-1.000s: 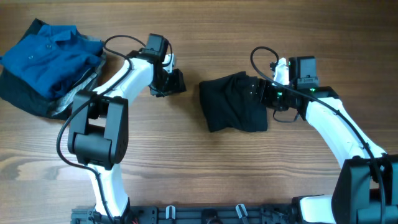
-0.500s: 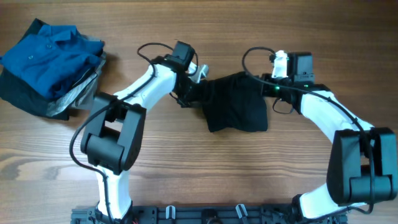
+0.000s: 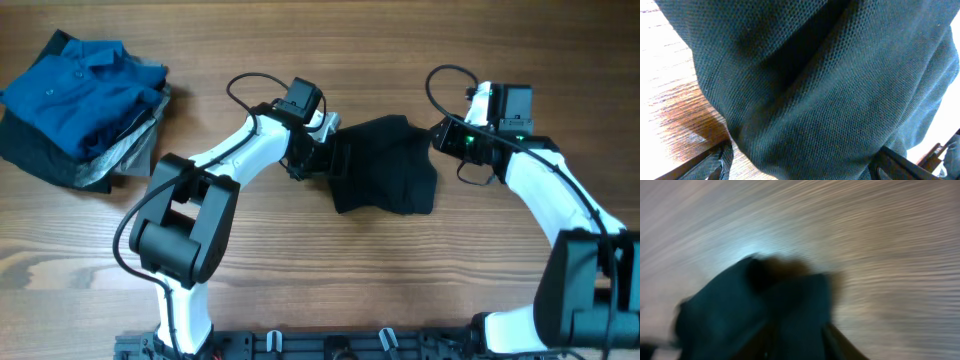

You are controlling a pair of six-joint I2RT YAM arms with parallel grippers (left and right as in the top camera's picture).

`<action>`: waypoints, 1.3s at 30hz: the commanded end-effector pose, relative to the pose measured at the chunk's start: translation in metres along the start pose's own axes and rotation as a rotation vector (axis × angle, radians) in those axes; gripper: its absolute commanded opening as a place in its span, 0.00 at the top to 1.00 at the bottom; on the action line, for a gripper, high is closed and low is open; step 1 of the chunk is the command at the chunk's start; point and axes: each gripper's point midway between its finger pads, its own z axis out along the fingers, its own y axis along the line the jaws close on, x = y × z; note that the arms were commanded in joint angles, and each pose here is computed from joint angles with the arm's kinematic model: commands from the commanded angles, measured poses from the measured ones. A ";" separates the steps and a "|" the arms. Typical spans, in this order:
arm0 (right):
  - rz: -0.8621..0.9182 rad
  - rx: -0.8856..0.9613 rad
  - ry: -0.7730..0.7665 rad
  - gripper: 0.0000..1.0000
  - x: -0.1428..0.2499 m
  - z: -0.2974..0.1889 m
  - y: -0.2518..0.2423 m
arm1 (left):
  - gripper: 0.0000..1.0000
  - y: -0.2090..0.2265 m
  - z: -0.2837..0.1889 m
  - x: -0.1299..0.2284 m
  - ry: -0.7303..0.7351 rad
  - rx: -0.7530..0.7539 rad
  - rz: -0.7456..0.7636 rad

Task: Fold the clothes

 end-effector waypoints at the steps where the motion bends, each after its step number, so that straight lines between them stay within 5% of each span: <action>1: -0.059 -0.149 0.124 0.39 0.027 -0.022 0.036 | 0.14 0.031 -0.001 0.000 0.001 -0.030 -0.058; 5: 0.103 0.304 0.253 0.32 0.077 -0.020 -0.050 | 0.13 0.047 -0.011 -0.009 -0.028 -0.032 -0.098; 7: 0.192 0.388 0.287 0.32 0.098 -0.016 -0.070 | 0.13 0.049 -0.013 -0.019 -0.064 -0.025 -0.089; 12: 0.044 -0.064 0.367 0.43 0.126 0.009 -0.013 | 0.13 0.040 -0.013 -0.025 -0.085 0.016 -0.073; 16: 0.040 -0.102 0.370 0.60 0.133 0.011 -0.010 | 0.13 0.040 -0.014 -0.030 -0.104 0.019 -0.064; 20: 0.021 -0.150 0.411 0.65 0.143 0.007 -0.004 | 0.13 0.040 -0.014 -0.031 -0.109 0.021 -0.061; 22: 0.034 -0.159 0.389 0.93 0.138 0.009 -0.002 | 0.13 0.040 -0.014 -0.033 -0.116 0.017 -0.059; 31: 0.086 -0.055 0.318 0.96 0.108 0.002 -0.023 | 0.13 0.050 -0.014 -0.033 -0.124 -0.034 -0.066; 32: 0.075 -0.027 0.314 0.89 0.108 0.003 -0.028 | 0.13 0.050 -0.014 -0.033 -0.124 -0.034 -0.065; 33: 0.040 -0.042 0.315 0.42 0.108 0.003 -0.027 | 0.12 0.050 -0.014 -0.033 -0.124 -0.034 -0.065; 34: -0.029 -0.076 0.320 0.09 0.110 0.003 -0.021 | 0.12 0.050 -0.014 -0.033 -0.124 -0.034 -0.065; 36: -0.078 -0.088 0.320 0.07 0.112 0.007 -0.017 | 0.11 0.050 -0.014 -0.033 -0.124 -0.034 -0.065; 39: -0.098 -0.135 0.315 0.36 0.118 0.013 -0.008 | 0.10 0.050 -0.014 -0.033 -0.124 -0.034 -0.065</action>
